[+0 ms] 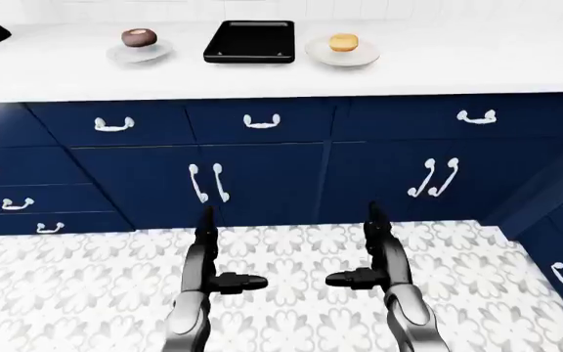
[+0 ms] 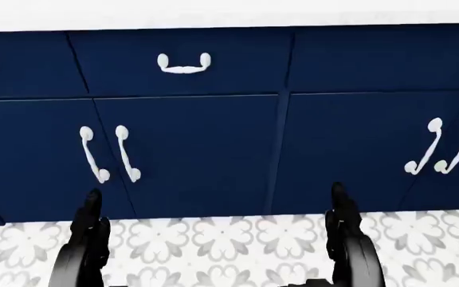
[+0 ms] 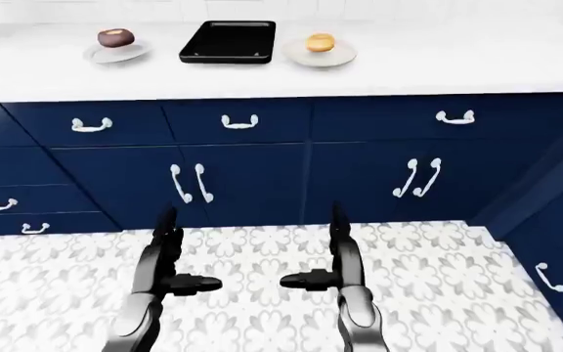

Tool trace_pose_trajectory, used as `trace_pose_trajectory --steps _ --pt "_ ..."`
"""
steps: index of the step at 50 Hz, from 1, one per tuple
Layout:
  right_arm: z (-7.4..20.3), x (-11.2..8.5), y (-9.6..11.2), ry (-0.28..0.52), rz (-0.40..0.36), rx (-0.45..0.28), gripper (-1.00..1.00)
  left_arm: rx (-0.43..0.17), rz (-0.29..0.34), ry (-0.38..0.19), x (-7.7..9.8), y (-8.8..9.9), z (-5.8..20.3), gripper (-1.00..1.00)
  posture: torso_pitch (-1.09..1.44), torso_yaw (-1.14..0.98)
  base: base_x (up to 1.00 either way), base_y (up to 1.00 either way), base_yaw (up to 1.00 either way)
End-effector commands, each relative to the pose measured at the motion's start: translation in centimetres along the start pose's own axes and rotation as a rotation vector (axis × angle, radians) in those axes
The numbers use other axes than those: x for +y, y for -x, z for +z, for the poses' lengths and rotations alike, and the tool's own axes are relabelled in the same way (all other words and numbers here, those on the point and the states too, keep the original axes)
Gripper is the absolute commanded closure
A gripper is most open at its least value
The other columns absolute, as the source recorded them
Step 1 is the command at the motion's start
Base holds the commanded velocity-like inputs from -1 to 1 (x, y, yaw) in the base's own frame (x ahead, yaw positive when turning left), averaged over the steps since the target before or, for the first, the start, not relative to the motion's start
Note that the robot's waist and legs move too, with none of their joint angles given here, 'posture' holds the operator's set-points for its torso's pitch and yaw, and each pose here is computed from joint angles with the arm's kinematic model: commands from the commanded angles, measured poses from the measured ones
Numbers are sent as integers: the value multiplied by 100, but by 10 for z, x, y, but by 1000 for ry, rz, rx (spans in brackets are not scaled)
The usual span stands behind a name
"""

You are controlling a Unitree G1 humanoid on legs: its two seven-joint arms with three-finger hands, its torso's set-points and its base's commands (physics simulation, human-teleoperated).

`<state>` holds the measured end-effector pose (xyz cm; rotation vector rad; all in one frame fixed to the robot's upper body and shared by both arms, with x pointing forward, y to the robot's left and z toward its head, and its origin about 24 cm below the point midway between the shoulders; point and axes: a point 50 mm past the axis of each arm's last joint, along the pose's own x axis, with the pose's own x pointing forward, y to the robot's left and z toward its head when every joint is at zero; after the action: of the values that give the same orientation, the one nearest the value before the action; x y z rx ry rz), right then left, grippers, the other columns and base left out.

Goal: Move the dessert items from the plate to the tray.

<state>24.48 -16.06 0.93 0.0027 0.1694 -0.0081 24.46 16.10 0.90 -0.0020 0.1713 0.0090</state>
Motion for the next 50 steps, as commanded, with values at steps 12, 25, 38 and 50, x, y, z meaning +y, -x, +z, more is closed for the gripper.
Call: trace_pose_trajectory --steps 12,25,38,50 --pt "57 6 1 34 46 -186 -100 -157 -88 -28 -4 7 72 -100 0 0 0 0 0" --pt "148 6 5 41 119 -259 -100 -182 -124 -22 12 27 185 -100 0 0 4 0 0" --pt "223 11 16 78 145 -377 -100 -249 -93 -63 32 43 254 -100 0 0 44 0 0" --pt "241 13 21 55 177 -410 -100 -258 -85 -80 36 46 262 -100 0 0 48 0 0"
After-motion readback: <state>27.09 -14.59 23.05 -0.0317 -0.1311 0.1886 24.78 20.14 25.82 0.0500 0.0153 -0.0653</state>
